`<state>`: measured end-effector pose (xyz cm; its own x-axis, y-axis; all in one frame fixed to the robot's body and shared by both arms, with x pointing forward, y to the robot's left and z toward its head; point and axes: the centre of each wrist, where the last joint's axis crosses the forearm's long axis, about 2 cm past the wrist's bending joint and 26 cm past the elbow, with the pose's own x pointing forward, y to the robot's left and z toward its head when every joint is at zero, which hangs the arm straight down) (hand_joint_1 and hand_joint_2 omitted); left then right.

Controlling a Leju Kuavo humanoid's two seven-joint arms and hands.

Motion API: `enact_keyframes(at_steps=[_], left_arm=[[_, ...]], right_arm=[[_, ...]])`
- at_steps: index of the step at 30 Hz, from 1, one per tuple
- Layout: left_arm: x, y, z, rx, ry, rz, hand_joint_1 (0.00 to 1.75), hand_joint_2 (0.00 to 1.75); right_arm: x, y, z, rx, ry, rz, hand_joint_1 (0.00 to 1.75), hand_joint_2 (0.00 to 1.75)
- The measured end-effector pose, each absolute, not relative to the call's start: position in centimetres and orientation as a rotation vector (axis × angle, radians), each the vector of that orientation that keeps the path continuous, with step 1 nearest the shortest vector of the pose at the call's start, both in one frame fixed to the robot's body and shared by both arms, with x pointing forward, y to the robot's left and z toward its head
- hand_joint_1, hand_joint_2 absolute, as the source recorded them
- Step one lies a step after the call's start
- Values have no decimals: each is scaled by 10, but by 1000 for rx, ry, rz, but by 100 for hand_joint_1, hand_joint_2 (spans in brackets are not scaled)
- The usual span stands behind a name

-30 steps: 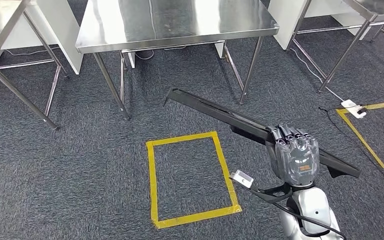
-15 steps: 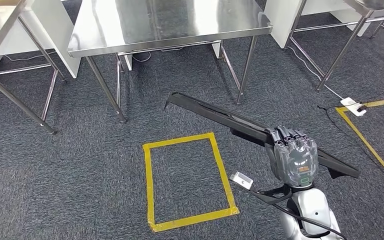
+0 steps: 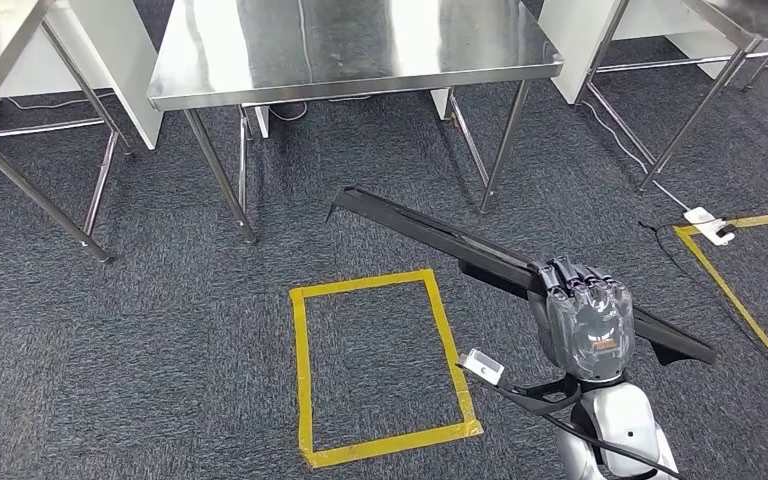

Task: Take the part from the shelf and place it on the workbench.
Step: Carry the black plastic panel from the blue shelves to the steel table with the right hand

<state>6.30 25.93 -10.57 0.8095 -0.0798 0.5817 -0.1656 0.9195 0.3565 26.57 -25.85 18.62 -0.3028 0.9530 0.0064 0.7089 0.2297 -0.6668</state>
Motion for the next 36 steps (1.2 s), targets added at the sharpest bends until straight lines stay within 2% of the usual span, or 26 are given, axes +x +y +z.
enact_keyframes(at_steps=[36], left_arm=[[61, 259, -106, 426, -609, 38, 0, 175]], right_arm=[[264, -259, 186, -1542, -2095, 779, 175, 175]])
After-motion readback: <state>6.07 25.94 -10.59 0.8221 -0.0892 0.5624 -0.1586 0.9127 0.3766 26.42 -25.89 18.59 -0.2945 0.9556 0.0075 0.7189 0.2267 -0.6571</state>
